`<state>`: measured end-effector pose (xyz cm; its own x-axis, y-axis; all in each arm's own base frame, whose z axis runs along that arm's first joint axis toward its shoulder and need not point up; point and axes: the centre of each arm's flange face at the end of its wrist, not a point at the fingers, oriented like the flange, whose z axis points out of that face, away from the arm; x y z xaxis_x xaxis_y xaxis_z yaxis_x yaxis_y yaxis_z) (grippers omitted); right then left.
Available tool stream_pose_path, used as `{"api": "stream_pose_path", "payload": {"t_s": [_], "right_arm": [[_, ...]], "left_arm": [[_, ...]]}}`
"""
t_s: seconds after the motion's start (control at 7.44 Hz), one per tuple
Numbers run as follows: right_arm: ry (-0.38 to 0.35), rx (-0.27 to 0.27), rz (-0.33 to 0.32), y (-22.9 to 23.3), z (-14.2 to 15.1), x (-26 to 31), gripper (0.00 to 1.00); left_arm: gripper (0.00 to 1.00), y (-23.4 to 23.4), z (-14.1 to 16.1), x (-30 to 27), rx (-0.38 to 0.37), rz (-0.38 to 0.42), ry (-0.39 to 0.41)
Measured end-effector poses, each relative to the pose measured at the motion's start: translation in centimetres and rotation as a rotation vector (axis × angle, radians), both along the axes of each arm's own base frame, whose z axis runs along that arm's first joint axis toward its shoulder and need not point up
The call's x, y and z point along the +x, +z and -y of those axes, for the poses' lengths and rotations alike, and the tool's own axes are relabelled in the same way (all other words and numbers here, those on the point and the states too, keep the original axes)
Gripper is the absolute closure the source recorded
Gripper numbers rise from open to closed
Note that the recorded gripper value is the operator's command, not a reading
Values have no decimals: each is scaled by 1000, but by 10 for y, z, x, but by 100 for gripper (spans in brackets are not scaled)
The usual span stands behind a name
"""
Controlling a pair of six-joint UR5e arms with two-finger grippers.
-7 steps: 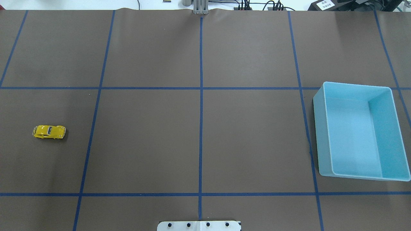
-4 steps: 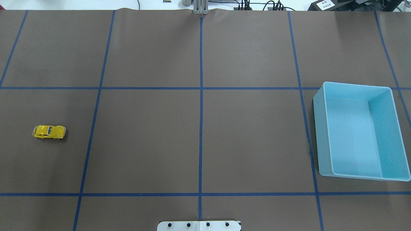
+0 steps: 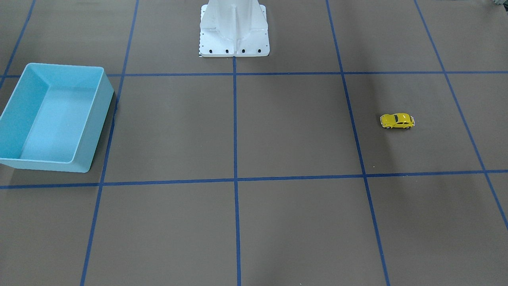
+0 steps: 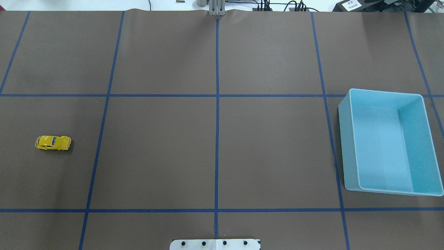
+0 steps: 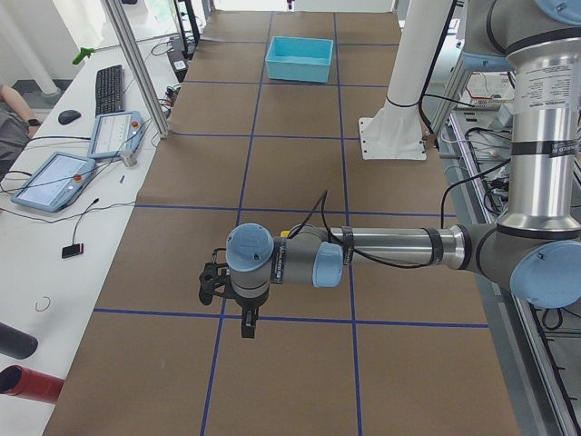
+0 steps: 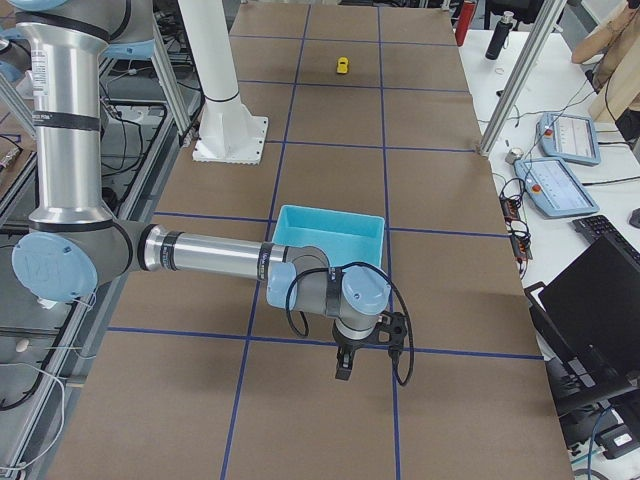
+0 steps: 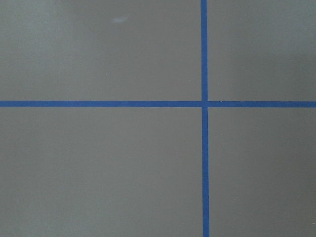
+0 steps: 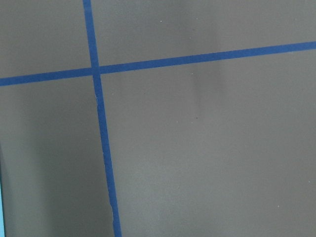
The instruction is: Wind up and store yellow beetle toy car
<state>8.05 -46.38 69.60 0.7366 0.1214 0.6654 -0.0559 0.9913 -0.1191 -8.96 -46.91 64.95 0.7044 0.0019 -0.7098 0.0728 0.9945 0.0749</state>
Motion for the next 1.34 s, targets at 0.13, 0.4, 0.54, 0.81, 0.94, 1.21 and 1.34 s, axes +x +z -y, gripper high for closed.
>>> {"api": "stream_pose_path", "payload": {"t_s": [0.13, 0.4, 0.54, 0.81, 0.94, 1.21, 1.34], "right_arm": [[0, 3, 1, -2, 0, 0, 0], [1, 8, 5, -4, 1, 0, 0], [1, 10, 7, -5, 1, -1, 0], [1, 14, 14, -7, 2, -1, 0], [2, 14, 19, -7, 2, -1, 0], [2, 13, 24, -7, 2, -2, 0], [2, 10, 24, -6, 2, -2, 0]], "left_arm": [[0, -2, 1, 0, 5, -2, 0], [0, -30, 10, 6, 56, -21, 12], [0, -54, 13, 18, 102, -27, 39], [0, -101, 15, 61, 189, -36, 126], [0, -124, 13, 89, 236, -39, 184], [0, -165, 4, 158, 346, -22, 339], [0, -188, -7, 197, 418, 19, 422]]}}
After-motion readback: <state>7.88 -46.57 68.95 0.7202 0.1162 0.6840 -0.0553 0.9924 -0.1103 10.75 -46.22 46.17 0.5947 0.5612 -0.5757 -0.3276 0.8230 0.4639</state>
